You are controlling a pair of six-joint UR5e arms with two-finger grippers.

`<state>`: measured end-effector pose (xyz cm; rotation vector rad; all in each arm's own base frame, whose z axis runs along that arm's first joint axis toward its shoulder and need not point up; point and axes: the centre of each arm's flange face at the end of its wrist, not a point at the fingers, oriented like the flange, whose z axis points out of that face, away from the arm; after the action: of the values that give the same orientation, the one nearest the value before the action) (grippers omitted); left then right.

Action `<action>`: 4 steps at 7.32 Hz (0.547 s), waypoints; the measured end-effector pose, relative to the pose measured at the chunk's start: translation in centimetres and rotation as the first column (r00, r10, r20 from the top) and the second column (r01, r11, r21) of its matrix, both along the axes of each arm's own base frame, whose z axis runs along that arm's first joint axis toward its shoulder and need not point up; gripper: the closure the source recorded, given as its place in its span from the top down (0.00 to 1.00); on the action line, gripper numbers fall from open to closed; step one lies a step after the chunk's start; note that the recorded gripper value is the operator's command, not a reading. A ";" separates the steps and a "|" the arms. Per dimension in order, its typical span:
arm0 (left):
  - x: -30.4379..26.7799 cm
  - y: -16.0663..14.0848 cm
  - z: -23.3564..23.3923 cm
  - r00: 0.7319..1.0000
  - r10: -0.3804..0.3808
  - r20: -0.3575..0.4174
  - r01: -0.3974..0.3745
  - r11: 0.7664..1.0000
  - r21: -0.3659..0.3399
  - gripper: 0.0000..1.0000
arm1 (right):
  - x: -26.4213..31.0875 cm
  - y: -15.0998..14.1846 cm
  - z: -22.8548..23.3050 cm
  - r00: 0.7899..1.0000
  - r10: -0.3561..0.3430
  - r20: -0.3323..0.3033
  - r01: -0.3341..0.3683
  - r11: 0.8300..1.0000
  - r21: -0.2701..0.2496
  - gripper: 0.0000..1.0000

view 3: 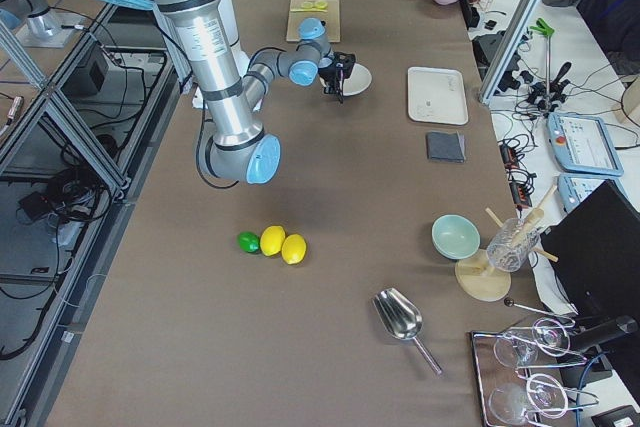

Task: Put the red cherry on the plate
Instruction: 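Drag the white plate with the right gripper toward the table's center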

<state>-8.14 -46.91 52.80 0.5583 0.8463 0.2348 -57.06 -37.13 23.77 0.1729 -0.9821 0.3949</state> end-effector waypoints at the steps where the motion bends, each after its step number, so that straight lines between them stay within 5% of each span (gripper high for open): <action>1: 0.0 0.0 0.0 1.000 0.000 0.000 0.000 1.000 -0.001 0.99 | -0.9 0.2 -0.5 1.000 0.003 0.000 -0.003 1.000 0.005 0.92; 4: 0.1 0.0 0.0 1.000 -0.003 -0.004 0.003 1.000 -0.008 0.99 | -0.4 -0.1 -1.6 1.000 0.011 0.005 -0.011 0.999 0.030 1.00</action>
<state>-8.07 -46.93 52.75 0.5526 0.8498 0.2279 -57.49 -37.26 22.18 0.2044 -0.9930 0.3907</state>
